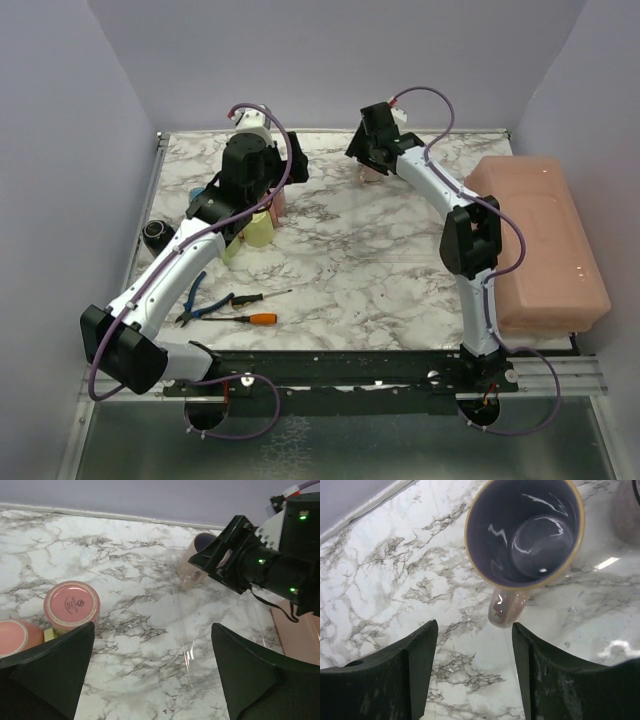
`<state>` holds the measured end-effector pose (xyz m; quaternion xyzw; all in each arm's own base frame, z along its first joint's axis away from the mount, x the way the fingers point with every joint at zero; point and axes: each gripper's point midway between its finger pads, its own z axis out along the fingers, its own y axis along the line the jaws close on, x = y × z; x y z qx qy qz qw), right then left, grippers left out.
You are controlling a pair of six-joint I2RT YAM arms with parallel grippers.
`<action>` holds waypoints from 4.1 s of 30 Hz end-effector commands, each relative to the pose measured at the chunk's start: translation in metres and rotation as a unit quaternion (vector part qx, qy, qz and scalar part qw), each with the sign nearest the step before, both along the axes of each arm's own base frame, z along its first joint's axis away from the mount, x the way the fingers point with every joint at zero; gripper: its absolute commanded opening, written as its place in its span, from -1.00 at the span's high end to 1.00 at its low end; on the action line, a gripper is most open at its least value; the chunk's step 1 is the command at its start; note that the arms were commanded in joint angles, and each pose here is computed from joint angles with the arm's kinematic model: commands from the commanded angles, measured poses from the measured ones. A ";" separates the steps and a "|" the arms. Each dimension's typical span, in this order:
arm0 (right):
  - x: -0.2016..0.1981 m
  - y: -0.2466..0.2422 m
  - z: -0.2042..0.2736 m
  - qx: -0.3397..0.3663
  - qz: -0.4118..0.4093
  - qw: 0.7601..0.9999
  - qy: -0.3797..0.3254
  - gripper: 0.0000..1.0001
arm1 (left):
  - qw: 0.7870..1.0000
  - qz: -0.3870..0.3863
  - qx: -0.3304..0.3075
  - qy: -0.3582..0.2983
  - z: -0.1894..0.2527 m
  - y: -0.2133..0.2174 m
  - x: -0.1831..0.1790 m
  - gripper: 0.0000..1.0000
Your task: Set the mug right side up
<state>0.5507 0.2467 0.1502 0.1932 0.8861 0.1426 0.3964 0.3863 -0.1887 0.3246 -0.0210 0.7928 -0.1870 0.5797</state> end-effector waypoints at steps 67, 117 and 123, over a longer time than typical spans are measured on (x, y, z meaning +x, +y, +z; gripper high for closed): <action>-0.097 -0.043 0.039 -0.053 0.089 0.994 -0.031 -0.27 | 0.936 0.160 0.132 0.284 -0.241 0.050 0.064 0.40; -0.130 0.019 0.088 0.169 0.270 0.931 -0.178 -0.30 | 0.979 -0.163 -0.048 0.113 -0.105 -0.029 0.073 1.00; -0.146 0.025 0.122 0.198 0.309 0.896 -0.250 -0.52 | 0.976 -0.199 -0.072 0.055 -0.049 -0.039 0.069 1.00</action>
